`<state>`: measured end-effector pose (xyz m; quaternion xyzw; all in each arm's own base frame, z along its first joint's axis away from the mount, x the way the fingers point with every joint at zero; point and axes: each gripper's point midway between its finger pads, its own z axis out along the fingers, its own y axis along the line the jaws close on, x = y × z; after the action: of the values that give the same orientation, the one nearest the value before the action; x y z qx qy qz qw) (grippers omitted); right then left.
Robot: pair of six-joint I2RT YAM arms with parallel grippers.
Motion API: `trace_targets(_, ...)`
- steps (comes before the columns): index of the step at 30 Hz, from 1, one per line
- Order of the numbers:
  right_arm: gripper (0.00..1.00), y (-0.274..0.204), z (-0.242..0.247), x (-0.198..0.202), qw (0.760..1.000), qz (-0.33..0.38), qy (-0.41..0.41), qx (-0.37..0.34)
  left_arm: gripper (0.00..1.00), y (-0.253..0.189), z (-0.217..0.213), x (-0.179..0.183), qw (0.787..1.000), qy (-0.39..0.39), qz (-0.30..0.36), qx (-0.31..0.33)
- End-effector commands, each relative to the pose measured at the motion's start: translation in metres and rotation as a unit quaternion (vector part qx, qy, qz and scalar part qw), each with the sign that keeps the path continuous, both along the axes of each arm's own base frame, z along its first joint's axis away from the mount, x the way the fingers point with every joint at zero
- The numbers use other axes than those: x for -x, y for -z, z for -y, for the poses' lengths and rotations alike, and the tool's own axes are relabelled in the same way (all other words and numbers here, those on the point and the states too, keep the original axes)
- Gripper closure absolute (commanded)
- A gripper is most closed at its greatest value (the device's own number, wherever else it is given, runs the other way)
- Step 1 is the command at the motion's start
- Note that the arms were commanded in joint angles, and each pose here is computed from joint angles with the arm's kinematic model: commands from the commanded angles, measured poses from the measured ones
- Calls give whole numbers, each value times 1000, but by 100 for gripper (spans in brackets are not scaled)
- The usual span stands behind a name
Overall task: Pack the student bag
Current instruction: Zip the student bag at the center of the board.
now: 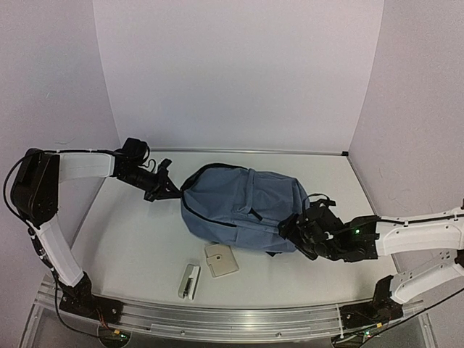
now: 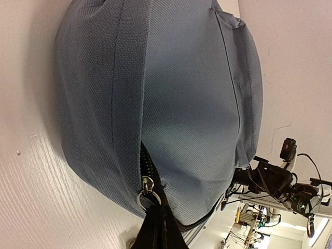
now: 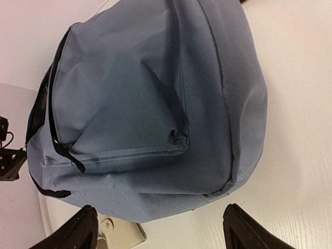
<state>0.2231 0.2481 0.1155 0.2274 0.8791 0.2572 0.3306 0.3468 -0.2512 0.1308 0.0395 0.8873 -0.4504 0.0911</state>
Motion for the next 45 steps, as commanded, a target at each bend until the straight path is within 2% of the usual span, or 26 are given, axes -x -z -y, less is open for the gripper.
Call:
trace_targets(1,19,3,9,1,999,-7,32,-18,100,-25,2,-1,999,3,37,10)
trace_targets(3,21,9,15,0,999,-7,42,-8,100,-26,2,-1,999,4,38,12)
trace_targets(7,36,16,31,-15,998,3,62,23,100,-27,4,1,999,12,38,19)
trace_targets(12,46,12,40,-46,995,35,65,65,100,-33,13,10,998,32,45,27)
trace_targets(17,59,32,36,-71,997,17,40,66,100,-44,19,15,997,39,58,31)
trace_targets(19,70,29,32,-81,996,31,35,70,100,-46,21,18,997,40,59,30)
trace_targets(22,95,23,39,-111,993,52,41,94,100,-51,28,24,997,48,62,29)
trace_targets(23,99,20,43,-123,992,58,44,100,100,-53,32,26,996,52,63,29)
trace_targets(27,100,4,49,-182,987,91,33,128,100,-61,55,36,995,67,66,27)
trace_targets(32,100,-9,35,-261,976,127,-12,175,100,-70,102,43,994,76,63,49)
trace_targets(34,92,-9,31,-286,975,133,-27,176,100,-69,121,43,994,71,57,53)
trace_targets(36,70,-18,35,-303,973,137,-27,181,100,-65,138,43,995,65,55,59)
trace_targets(37,53,-27,35,-307,971,144,-30,187,100,-65,147,43,994,63,55,65)
trace_targets(38,40,-38,36,-308,968,155,-35,194,100,-64,152,40,995,53,50,71)
trace_targets(39,31,-49,36,-306,965,166,-41,201,100,-62,156,38,995,45,44,75)
trace_targets(42,15,-87,41,-286,952,201,-68,218,100,-59,162,31,996,24,36,83)
trace_targets(45,10,-116,32,-249,937,241,-146,206,100,-58,162,28,996,15,39,82)
